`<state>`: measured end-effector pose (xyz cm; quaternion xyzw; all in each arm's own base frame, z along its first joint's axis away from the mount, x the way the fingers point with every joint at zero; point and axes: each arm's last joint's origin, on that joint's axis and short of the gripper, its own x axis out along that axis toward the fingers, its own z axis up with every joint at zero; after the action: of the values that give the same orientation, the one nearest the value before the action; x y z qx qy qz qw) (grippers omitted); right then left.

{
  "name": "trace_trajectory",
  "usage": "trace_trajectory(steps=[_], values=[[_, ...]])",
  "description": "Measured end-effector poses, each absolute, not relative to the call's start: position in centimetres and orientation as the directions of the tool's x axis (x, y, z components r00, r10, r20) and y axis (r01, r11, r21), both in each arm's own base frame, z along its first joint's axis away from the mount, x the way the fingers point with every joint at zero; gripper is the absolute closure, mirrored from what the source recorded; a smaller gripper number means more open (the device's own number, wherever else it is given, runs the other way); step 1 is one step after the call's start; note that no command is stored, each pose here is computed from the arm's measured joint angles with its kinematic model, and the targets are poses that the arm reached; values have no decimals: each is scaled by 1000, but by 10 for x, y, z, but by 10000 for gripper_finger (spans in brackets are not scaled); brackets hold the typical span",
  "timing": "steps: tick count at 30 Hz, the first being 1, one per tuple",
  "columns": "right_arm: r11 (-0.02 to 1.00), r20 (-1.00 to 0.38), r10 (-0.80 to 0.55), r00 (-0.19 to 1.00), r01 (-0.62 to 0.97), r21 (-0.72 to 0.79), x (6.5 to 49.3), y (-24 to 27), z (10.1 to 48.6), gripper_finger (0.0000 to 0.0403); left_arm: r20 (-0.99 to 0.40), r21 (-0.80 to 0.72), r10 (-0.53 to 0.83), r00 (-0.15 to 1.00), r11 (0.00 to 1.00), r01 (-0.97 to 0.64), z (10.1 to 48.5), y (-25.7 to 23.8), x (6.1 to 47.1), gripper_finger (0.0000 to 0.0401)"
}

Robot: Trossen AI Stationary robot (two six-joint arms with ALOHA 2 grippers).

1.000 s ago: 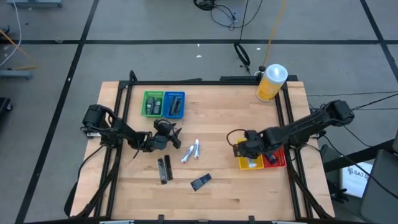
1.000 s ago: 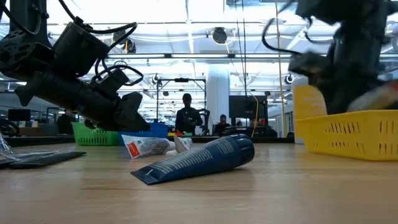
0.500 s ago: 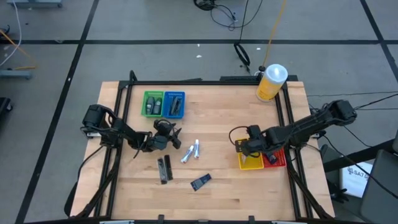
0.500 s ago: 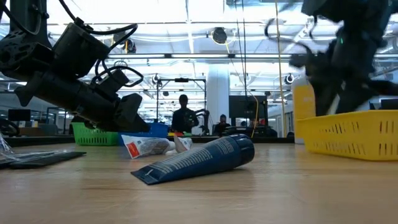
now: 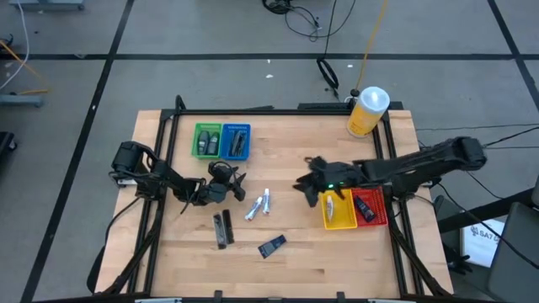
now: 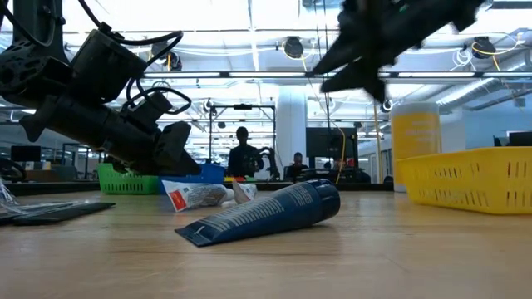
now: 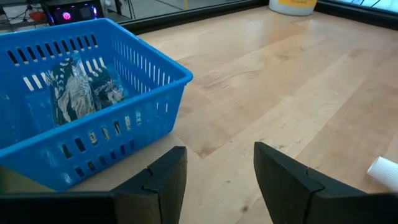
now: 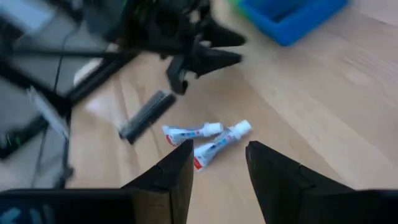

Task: Pick & Place Travel size toiletries
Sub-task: Put the white toothpaste into the yellow bin

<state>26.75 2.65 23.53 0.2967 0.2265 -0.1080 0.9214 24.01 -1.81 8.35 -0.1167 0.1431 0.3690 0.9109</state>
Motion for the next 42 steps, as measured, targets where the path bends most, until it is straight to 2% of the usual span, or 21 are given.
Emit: trace_trajectory(steps=[5,8,12,15,20,24,31,35,38,42], values=[[907,-411,33,911,146,396,311,25,196,252,-345,-109,639,688,700,-705,84,-18,240,217],[930,-432,44,901,121,348,329,27,173,226,-346,-109,638,688,701,-705,84,-18,240,217],[923,-524,-81,848,262,282,351,26,151,191,-347,-108,636,690,703,-703,84,-19,240,217],[892,-570,-172,803,373,257,367,27,141,185,-346,-108,636,690,703,-703,84,-19,240,217],[818,-658,-217,721,502,281,378,27,124,200,-352,-110,626,696,711,-694,84,-19,240,217],[793,-674,-211,708,527,305,380,30,115,221,-353,-110,624,697,712,-694,83,-19,240,217],[833,-670,-157,726,461,304,383,34,110,264,-353,-109,624,697,713,-693,83,-19,240,217],[876,-652,-116,749,387,288,382,35,121,270,-354,-109,621,699,715,-691,83,-19,241,217],[891,-636,-41,771,316,327,383,36,129,254,-354,-109,621,699,715,-690,83,-19,240,217],[908,-605,48,795,218,358,385,42,131,206,-355,-112,618,701,717,-688,83,-19,241,217]])
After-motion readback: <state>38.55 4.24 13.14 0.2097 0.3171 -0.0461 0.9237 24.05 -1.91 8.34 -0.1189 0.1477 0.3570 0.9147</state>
